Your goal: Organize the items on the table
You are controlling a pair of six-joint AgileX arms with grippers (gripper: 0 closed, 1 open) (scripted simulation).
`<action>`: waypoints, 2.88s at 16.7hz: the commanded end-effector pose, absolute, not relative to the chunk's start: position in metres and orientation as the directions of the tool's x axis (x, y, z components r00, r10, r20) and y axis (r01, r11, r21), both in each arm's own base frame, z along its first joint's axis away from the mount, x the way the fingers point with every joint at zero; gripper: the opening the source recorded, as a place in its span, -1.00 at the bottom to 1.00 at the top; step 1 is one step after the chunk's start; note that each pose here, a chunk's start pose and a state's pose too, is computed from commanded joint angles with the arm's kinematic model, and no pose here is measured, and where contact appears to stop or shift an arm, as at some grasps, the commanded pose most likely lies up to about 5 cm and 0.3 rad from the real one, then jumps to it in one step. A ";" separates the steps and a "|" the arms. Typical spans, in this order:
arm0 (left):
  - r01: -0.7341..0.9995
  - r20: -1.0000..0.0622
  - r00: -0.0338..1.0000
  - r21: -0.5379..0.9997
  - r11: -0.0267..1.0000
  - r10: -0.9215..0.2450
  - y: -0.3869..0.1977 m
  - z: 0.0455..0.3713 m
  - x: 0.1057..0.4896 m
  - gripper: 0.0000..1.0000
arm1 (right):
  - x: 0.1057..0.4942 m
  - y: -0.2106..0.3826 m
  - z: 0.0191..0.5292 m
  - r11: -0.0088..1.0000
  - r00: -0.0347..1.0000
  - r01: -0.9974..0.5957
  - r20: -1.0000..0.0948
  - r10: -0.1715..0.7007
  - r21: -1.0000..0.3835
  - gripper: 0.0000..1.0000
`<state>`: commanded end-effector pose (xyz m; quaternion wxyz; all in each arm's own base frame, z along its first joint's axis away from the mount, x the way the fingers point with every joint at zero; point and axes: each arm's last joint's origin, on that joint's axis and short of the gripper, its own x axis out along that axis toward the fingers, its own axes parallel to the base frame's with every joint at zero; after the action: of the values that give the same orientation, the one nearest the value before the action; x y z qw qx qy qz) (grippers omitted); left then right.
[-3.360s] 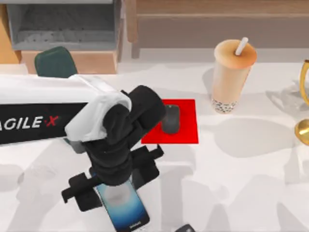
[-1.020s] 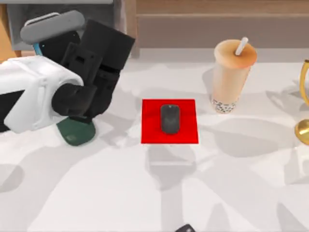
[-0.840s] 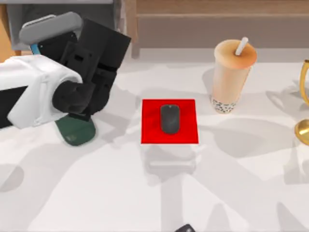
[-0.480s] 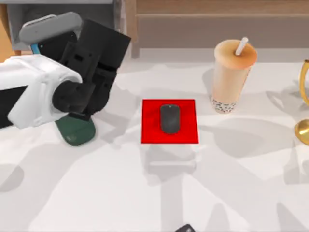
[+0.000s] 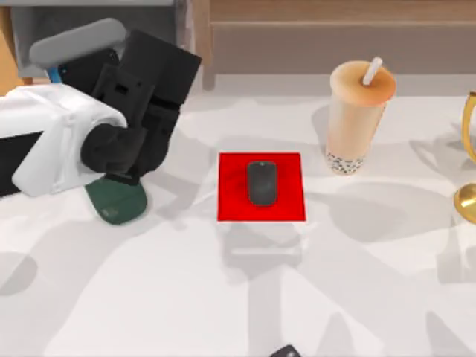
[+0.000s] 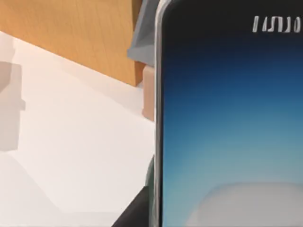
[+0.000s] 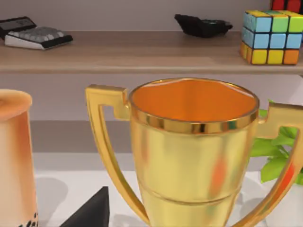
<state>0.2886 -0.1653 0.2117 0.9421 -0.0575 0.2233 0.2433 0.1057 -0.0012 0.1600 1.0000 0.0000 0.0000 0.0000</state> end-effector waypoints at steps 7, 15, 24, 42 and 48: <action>-0.484 -0.449 0.782 0.000 0.875 0.433 -0.165 0.212 0.289 1.00 | 0.106 -0.001 0.160 1.000 1.000 0.000 0.000 0.000 0.000 1.00; -0.477 -0.415 0.805 -0.030 0.878 0.423 -0.171 0.218 0.267 1.00 | 0.106 -0.001 0.160 1.000 1.000 0.000 0.000 0.000 0.000 1.00; -0.486 -0.413 0.806 -0.051 0.873 0.424 -0.164 0.222 0.255 1.00 | 0.106 -0.001 0.160 1.000 1.000 0.000 0.000 0.000 0.000 1.00; -0.351 -0.454 0.852 -0.126 0.928 0.261 -0.090 0.239 0.209 1.00 | 0.106 -0.001 0.160 1.000 1.000 0.000 0.000 0.000 0.000 1.00; -0.169 -0.273 0.955 -0.180 0.969 0.115 -0.026 0.221 0.140 1.00 | 0.106 -0.001 0.160 1.000 1.000 0.000 0.000 0.000 0.000 1.00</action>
<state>0.1400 -0.0258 0.2207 0.9835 -0.1013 0.1312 0.0722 0.1057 -0.0012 0.1600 1.0000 0.0000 0.0000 0.0000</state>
